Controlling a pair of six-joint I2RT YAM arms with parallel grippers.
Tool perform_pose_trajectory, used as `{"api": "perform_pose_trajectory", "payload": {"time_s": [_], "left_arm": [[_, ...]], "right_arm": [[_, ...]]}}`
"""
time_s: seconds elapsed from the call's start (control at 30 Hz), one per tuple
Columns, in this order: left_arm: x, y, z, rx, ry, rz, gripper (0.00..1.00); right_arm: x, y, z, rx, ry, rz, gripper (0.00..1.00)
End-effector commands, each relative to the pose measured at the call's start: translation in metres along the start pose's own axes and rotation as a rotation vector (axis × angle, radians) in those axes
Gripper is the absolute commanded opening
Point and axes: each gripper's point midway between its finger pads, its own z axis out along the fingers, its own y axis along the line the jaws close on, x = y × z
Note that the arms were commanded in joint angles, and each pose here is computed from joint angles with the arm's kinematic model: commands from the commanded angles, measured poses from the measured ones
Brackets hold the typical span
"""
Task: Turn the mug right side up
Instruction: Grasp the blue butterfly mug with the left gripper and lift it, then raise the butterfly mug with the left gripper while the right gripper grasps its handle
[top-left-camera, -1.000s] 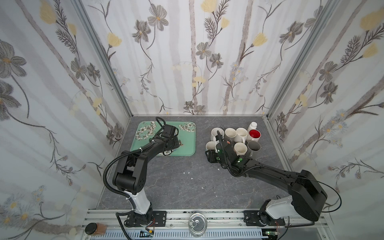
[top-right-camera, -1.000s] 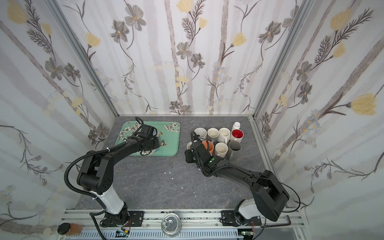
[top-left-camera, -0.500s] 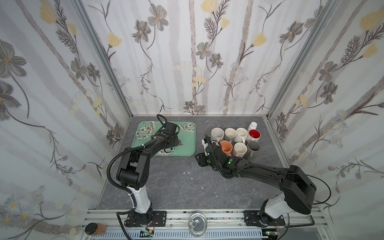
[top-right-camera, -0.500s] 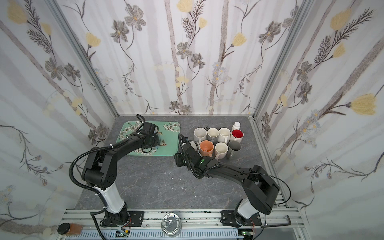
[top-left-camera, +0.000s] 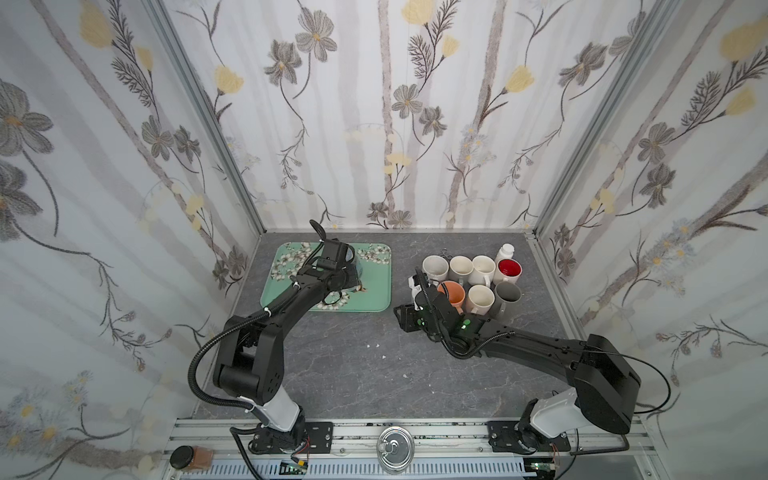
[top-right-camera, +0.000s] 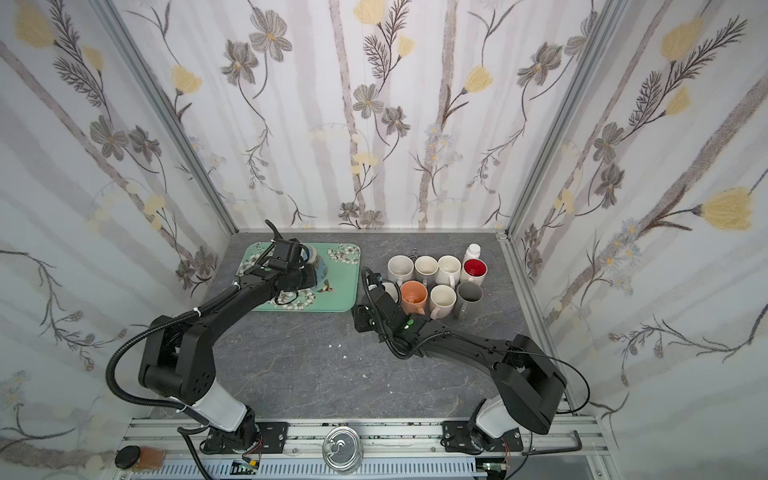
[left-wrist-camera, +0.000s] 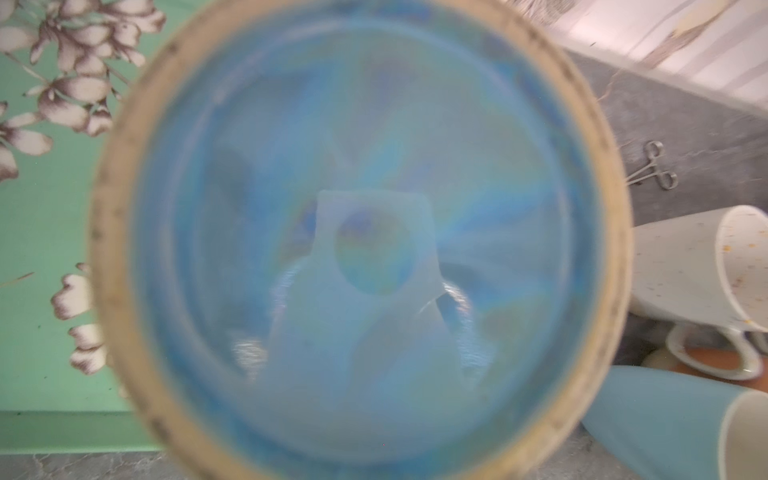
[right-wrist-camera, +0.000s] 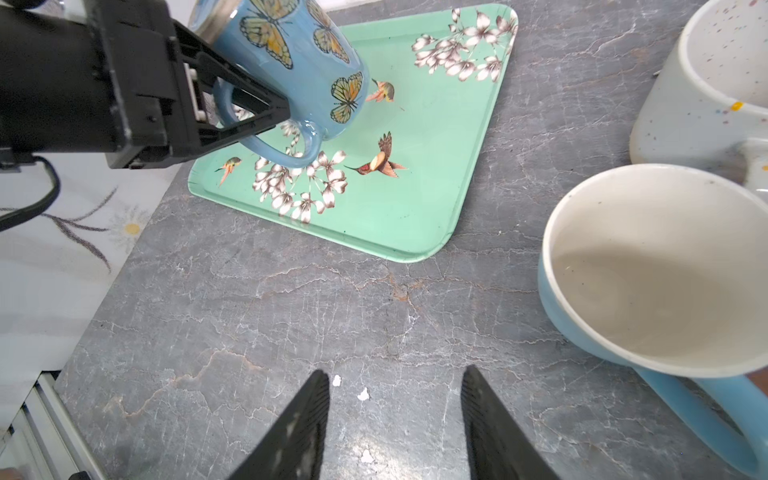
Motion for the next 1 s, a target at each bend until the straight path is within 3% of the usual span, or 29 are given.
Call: {"api": "perform_pose_trajectory", "payload": {"time_s": [0.0, 0.4, 0.83, 0.97], "left_arm": [[-0.036, -0.026, -0.023, 0.136, -0.171, 0.019, 0.00], [-0.068, -0.068, -0.129, 0.509, -0.502, 0.018, 0.00], [-0.083, -0.109, -0.219, 0.965, -0.670, -0.024, 0.00], [-0.084, -0.114, -0.238, 1.032, -0.712, -0.009, 0.00]], "right_arm": [[-0.016, 0.001, -0.009, -0.005, -0.079, 0.021, 0.52], [-0.055, 0.013, -0.048, -0.156, -0.257, 0.055, 0.53], [-0.113, 0.082, -0.089, -0.561, -0.375, 0.052, 0.55], [-0.138, 0.088, -0.102, -0.697, -0.401, 0.103, 0.56]]}}
